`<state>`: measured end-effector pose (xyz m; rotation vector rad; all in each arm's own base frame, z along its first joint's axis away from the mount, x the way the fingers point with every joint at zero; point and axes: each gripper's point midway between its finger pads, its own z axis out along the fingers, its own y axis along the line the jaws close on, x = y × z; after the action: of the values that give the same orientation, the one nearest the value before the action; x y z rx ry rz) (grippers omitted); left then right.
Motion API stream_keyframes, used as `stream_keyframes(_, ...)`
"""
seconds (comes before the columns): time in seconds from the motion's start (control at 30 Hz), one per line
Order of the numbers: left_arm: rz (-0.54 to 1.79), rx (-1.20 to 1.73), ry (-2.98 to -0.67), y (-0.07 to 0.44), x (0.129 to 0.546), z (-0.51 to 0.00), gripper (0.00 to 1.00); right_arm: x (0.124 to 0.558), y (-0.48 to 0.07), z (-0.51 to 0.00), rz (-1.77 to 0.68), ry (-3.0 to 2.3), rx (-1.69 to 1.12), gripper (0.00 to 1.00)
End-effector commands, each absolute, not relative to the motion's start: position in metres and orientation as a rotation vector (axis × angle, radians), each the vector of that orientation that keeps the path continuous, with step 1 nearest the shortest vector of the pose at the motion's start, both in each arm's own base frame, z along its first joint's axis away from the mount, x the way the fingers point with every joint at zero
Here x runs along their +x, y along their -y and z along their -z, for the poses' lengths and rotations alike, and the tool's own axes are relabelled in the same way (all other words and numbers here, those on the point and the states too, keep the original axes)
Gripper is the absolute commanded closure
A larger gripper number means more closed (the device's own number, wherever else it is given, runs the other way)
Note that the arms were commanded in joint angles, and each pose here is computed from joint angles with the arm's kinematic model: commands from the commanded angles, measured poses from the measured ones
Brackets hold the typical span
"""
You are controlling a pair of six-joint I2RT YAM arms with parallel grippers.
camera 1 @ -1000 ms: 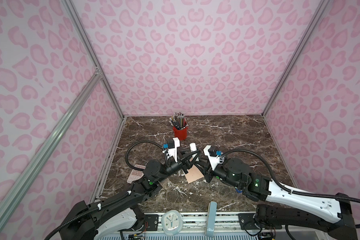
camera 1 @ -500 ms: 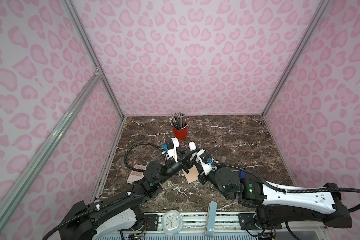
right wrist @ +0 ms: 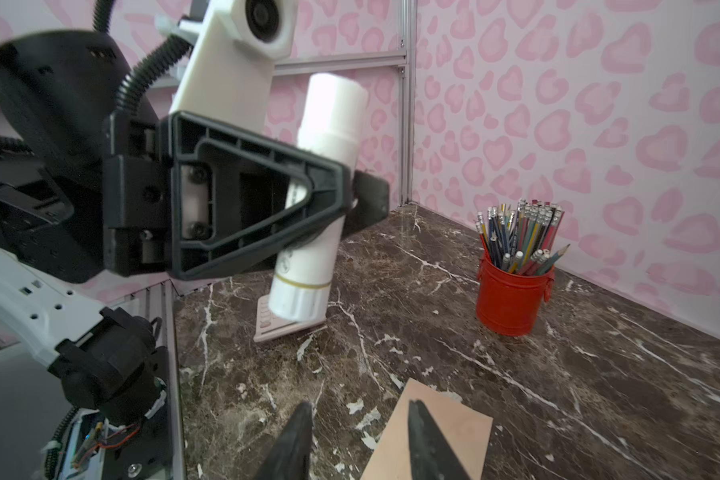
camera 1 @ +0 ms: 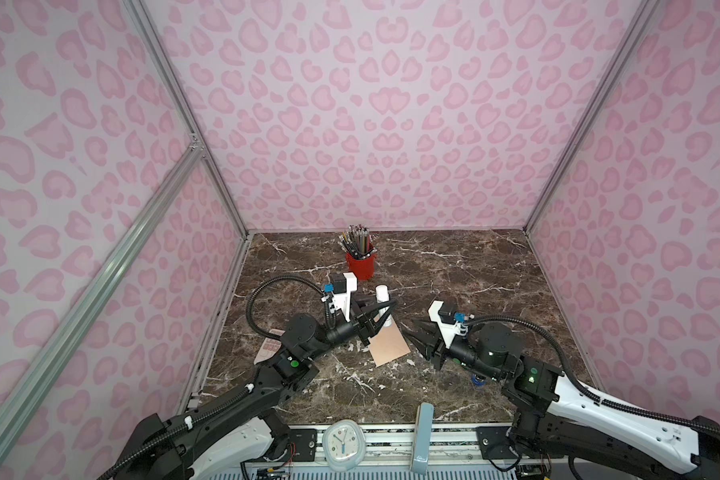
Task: Place the letter into the envelope and seal it
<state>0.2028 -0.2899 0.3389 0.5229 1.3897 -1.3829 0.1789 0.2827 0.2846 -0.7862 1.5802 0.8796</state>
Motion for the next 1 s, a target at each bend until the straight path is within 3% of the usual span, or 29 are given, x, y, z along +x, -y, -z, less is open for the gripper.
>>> stream_keyframes(0.0,1.569,0.690,-1.243,0.293,0.170,-0.358,0.96,0.147,-0.295,-0.314,-1.162,-1.421,-0.881,0.58)
stream_keyframes(0.2,1.723,0.750,-1.160,0.299,0.161,-0.360,0.96,0.141,-0.303,-0.316,-1.244,-1.396,-0.926,0.53)
stream_keyframes(0.47,1.776,0.746,-1.159,0.306,0.166,-0.359,0.96,0.143,-0.306,-0.315,-1.251,-1.392,-0.930,0.55)
stream_keyframes(0.8,1.775,0.761,-1.169,0.312,0.166,-0.356,0.96,0.148,-0.311,-0.317,-1.294,-1.387,-0.908,0.60)
stream_keyframes(0.97,1.763,0.765,-1.182,0.314,0.167,-0.353,0.96,0.150,-0.313,-0.317,-1.303,-1.393,-0.910,0.68)
